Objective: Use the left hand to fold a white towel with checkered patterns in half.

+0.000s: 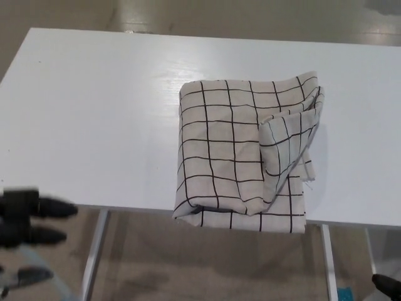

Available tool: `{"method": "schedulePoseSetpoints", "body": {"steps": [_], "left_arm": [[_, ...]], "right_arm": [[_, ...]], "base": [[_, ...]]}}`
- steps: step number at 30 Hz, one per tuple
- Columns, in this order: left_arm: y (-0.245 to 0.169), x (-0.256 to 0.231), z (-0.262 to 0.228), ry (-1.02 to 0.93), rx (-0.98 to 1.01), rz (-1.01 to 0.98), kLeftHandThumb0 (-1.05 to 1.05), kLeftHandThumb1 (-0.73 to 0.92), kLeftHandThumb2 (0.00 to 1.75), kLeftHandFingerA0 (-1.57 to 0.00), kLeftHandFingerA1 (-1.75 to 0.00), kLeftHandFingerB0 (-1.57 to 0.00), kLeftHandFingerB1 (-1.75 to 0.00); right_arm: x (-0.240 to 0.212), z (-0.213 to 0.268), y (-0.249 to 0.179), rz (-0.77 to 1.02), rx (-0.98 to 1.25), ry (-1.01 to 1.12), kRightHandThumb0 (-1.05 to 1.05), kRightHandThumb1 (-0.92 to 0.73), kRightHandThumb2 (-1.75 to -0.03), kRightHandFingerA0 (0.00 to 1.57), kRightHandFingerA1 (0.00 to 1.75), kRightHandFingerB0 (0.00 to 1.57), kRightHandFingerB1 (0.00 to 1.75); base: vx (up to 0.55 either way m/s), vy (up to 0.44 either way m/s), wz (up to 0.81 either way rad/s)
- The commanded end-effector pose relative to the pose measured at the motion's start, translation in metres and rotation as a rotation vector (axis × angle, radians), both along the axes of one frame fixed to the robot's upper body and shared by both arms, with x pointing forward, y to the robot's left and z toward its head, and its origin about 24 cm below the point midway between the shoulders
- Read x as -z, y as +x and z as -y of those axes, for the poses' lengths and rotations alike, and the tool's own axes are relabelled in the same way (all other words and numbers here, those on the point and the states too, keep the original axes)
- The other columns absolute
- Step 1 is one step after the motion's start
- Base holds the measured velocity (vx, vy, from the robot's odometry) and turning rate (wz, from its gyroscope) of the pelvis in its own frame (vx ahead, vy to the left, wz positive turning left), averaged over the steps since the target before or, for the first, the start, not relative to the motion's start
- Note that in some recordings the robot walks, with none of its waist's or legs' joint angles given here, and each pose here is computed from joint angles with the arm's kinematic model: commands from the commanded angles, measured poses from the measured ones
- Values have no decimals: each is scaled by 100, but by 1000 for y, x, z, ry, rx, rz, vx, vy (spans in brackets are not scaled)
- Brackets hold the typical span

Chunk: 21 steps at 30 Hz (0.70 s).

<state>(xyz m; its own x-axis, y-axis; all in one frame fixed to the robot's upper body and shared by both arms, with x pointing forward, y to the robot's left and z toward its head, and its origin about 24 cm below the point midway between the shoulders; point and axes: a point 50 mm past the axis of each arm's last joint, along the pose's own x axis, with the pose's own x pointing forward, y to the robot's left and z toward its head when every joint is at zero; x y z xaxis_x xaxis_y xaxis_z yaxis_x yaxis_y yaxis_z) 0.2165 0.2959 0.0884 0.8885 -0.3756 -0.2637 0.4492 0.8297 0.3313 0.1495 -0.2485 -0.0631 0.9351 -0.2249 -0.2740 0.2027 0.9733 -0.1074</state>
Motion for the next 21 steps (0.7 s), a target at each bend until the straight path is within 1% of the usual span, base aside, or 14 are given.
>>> {"method": "schedulePoseSetpoints", "body": {"steps": [1,7,8,9,10,11,12,13,14,15,16,17,18,21], "left_arm": [[-89,98,-14,-568,233,-670,-46,35,52,-66,-44,-63,-41],[-90,115,-14,-562,211,-726,-46,35,52,-66,-44,-64,-41],[-87,123,-13,-503,112,-646,-54,38,53,-61,-43,-58,-39],[-87,127,-12,-462,46,-590,-54,38,53,-61,-43,-58,-39],[-86,132,-10,-336,-54,-505,-69,40,76,-40,-45,-41,-43],[-85,136,-8,-211,-140,-410,-69,40,76,-40,-45,-41,-43],[-85,136,-8,-211,-140,-410,-69,40,76,-40,-45,-41,-43],[-85,139,-7,-150,-168,-383,-74,50,57,-37,-33,-41,-33],[-88,146,-8,-61,-213,-363,-82,60,60,-35,-32,-39,-33],[-92,151,-9,-3,-246,-352,-82,60,60,-35,-32,-39,-33],[-95,157,-10,1,-280,-358,-88,58,97,-36,-45,-35,-43],[-97,161,-10,-3,-301,-363,-88,58,97,-36,-45,-35,-43],[-101,170,-9,-18,-354,-400,-84,58,99,-40,-47,-45,-48],[-101,173,-7,-15,-369,-411,-89,62,102,-38,-45,-43,-47]], "right_arm": [[19,6,-35,-144,39,-13,-41,-62,-58,60,63,58,49],[21,7,-32,-141,45,-24,-41,-62,-57,62,64,58,49],[21,7,-32,-143,47,-23,-41,-62,-57,62,64,58,49],[21,8,-32,-145,49,-22,-41,-62,-57,62,64,58,49],[20,8,-32,-148,47,-20,-40,-62,-57,62,63,59,49],[20,8,-32,-151,44,-18,-40,-62,-57,62,63,59,49],[20,8,-32,-151,44,-18,-40,-62,-57,62,63,59,49],[20,8,-32,-154,42,-20,-41,-62,-57,62,63,59,49],[22,6,-33,-161,36,-22,-41,-62,-59,60,63,59,50],[23,4,-34,-167,29,-21,-41,-62,-59,60,63,59,50],[23,4,-35,-170,22,-26,-40,-62,-58,59,61,59,50],[23,4,-36,-172,17,-30,-40,-62,-58,59,61,59,50],[23,5,-37,-170,15,-35,-40,-62,-58,59,60,59,49],[22,5,-36,-163,20,-35,-40,-62,-58,59,60,59,49]], "base": [[0,0,0],[0,0,0],[0,0,0],[0,0,0],[0,0,0],[0,0,0],[0,0,0],[0,0,0],[0,0,0],[0,0,0],[0,0,0],[0,0,0],[0,0,0],[0,0,0]]}}
